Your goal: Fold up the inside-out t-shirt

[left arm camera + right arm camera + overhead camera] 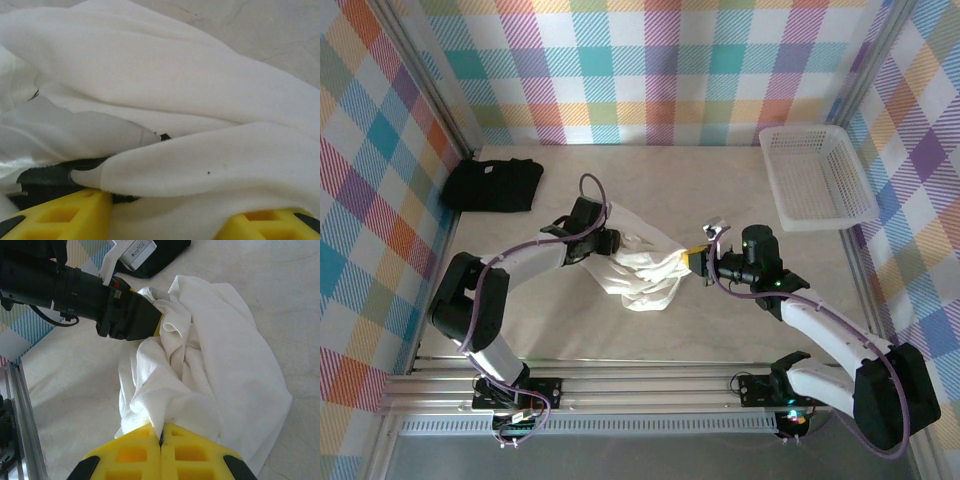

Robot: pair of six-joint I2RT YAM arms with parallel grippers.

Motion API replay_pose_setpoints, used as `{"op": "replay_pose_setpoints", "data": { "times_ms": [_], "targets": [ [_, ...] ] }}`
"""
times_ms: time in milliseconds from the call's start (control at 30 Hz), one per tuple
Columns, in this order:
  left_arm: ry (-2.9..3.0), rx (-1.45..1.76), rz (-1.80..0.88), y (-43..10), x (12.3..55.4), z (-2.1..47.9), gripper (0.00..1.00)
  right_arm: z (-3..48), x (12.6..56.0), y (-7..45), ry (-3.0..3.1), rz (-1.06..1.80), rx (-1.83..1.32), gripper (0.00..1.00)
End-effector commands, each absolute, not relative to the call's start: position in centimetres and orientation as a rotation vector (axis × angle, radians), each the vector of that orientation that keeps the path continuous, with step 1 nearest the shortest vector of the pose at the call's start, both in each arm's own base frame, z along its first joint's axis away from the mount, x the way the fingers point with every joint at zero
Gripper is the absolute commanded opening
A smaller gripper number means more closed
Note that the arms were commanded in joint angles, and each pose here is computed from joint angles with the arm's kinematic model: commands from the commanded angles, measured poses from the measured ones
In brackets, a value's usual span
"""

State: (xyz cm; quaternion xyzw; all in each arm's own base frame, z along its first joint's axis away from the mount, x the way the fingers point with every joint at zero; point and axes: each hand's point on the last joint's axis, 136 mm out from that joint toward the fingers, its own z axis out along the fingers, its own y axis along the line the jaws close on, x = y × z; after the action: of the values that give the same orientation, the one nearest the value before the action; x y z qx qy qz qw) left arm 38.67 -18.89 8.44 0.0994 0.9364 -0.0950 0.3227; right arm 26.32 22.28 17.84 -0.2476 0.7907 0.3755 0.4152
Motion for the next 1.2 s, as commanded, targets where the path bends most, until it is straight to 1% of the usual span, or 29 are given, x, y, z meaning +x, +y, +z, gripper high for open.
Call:
{"op": "replay_pose_setpoints", "data": {
  "times_ms": [0, 67, 133, 167, 233, 300, 367, 433, 500, 633, 800, 967, 1033, 1067, 1167],
  "targets": [
    [2.435, 0.293, -0.265, -19.8, 39.7, 9.2, 0.44, 18.9, 26.8, 22.3, 1.96, 0.928, -0.634, 0.0],
    [2.432, 0.294, -0.272, -20.1, 40.1, 9.4, 0.29, 19.1, 26.9, 22.4, 1.955, 0.928, -0.634, 0.0],
    [2.419, 0.281, -0.29, -20.3, 40.8, 10.3, 0.09, 19.4, 27.3, 22.1, 1.959, 0.902, -0.623, 0.0],
    [2.401, 0.262, -0.316, -20.3, 41.1, 11.3, 0.01, 20.1, 27.6, 21.8, 1.957, 0.873, -0.611, 0.0],
    [2.336, 0.203, -0.405, -20.1, 41.9, 14.6, 0.0, 22.4, 27.7, 21.5, 1.913, 0.851, -0.617, 0.0],
    [2.244, 0.09, -0.564, -19.0, 42.6, 19.1, 0.0, 26.1, 27.0, 21.3, 1.809, 0.843, -0.637, 0.0],
    [2.13, -0.045, -0.733, -17.1, 43.0, 23.5, 0.0, 29.1, 25.8, 20.7, 1.704, 0.821, -0.66, 0.0],
    [2.03, -0.172, -0.844, -14.8, 43.2, 26.6, 0.0, 30.5, 24.6, 19.8, 1.632, 0.776, -0.67, 0.0],
    [1.96, -0.263, -0.899, -12.7, 43.2, 28.9, 0.0, 29.7, 23.9, 19.0, 1.614, 0.729, -0.67, 0.0],
    [1.9, -0.339, -0.989, -11.1, 43.1, 30.3, 0.0, 25.3, 23.7, 18.3, 1.697, 0.725, -0.625, 0.0],
    [1.901, -0.263, -1.125, -13.1, 42.2, 30.6, 0.0, 20.5, 24.4, 18.9, 1.818, 0.796, -0.574, 0.0],
    [1.894, -0.146, -1.182, -15.4, 40.3, 30.7, 0.0, 16.9, 25.3, 19.9, 1.967, 0.831, -0.548, 0.0],
    [1.877, -0.078, -1.205, -16.5, 39.3, 31.2, 0.0, 15.4, 25.3, 20.8, 2.038, 0.844, -0.568, 0.1],
    [1.871, -0.047, -1.209, -16.9, 38.8, 31.4, 0.0, 15.0, 25.1, 21.3, 2.061, 0.848, -0.598, 0.16],
    [1.851, 0.064, -1.198, -18.3, 37.1, 31.7, 0.0, 15.4, 23.7, 23.7, 2.043, 0.826, -0.801, 0.35]
  ]
}}
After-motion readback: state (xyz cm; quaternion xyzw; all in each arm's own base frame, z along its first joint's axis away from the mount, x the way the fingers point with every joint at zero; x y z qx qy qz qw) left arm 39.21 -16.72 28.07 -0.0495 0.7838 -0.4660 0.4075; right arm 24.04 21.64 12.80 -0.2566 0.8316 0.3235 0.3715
